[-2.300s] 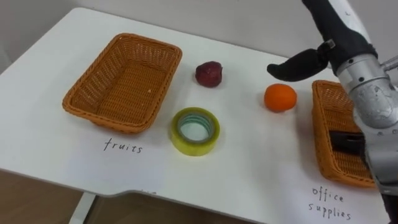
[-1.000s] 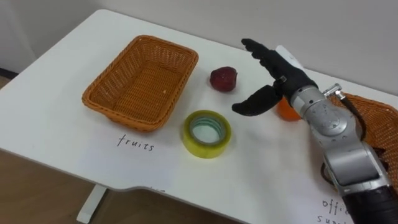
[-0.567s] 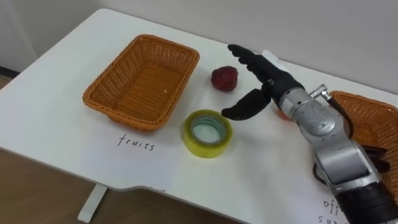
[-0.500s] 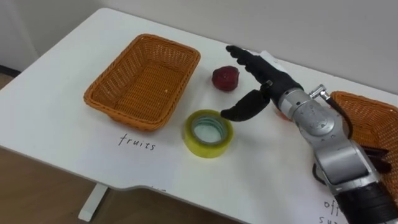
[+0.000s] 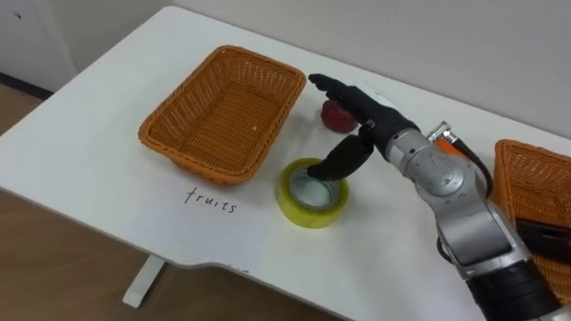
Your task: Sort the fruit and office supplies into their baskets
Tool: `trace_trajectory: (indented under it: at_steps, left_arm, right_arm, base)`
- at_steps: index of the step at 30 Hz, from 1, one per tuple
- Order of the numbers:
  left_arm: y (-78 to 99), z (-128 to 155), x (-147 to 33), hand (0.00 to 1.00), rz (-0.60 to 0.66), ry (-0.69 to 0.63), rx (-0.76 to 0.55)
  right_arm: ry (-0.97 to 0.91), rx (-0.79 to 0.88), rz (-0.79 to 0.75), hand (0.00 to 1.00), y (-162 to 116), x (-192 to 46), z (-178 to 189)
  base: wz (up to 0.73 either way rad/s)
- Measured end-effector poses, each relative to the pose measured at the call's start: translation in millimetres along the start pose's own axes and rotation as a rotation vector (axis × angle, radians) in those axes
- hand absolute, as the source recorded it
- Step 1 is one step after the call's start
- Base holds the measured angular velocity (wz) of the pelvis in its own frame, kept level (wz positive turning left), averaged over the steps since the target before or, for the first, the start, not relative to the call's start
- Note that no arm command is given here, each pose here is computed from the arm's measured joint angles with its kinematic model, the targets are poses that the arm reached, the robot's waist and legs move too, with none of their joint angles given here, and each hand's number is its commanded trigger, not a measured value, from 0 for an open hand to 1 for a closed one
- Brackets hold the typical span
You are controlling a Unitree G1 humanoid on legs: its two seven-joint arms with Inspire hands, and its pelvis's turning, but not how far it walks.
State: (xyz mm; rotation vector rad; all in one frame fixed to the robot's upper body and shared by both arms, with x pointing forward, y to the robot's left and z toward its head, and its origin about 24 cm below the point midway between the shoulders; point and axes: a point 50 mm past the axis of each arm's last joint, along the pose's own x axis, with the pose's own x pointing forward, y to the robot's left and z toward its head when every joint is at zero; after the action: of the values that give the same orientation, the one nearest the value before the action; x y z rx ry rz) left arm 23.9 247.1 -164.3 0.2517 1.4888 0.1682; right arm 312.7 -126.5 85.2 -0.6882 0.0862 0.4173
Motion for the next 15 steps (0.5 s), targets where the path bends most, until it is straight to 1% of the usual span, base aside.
trace_trajectory:
  at_steps: [8, 12, 15]
  left_arm:
    - [0.2, 0.0, -0.1, 0.00, 0.000, 0.013, 0.000]
    - [0.5, 0.7, -0.1, 0.00, 0.003, 0.012, -0.001]
    - [0.5, 1.2, -0.1, 0.00, 0.003, 0.011, -0.001]
  right_arm:
    - [0.055, -0.028, -0.010, 0.00, -4.8, 8.8, -3.6]
    - [0.074, -0.027, 0.001, 0.00, -2.2, 9.5, -6.5]
    - [0.113, -0.013, 0.018, 0.00, 0.9, 11.8, -15.6]
  base:
    - [0.02]
    - [0.00]
    - [0.00]
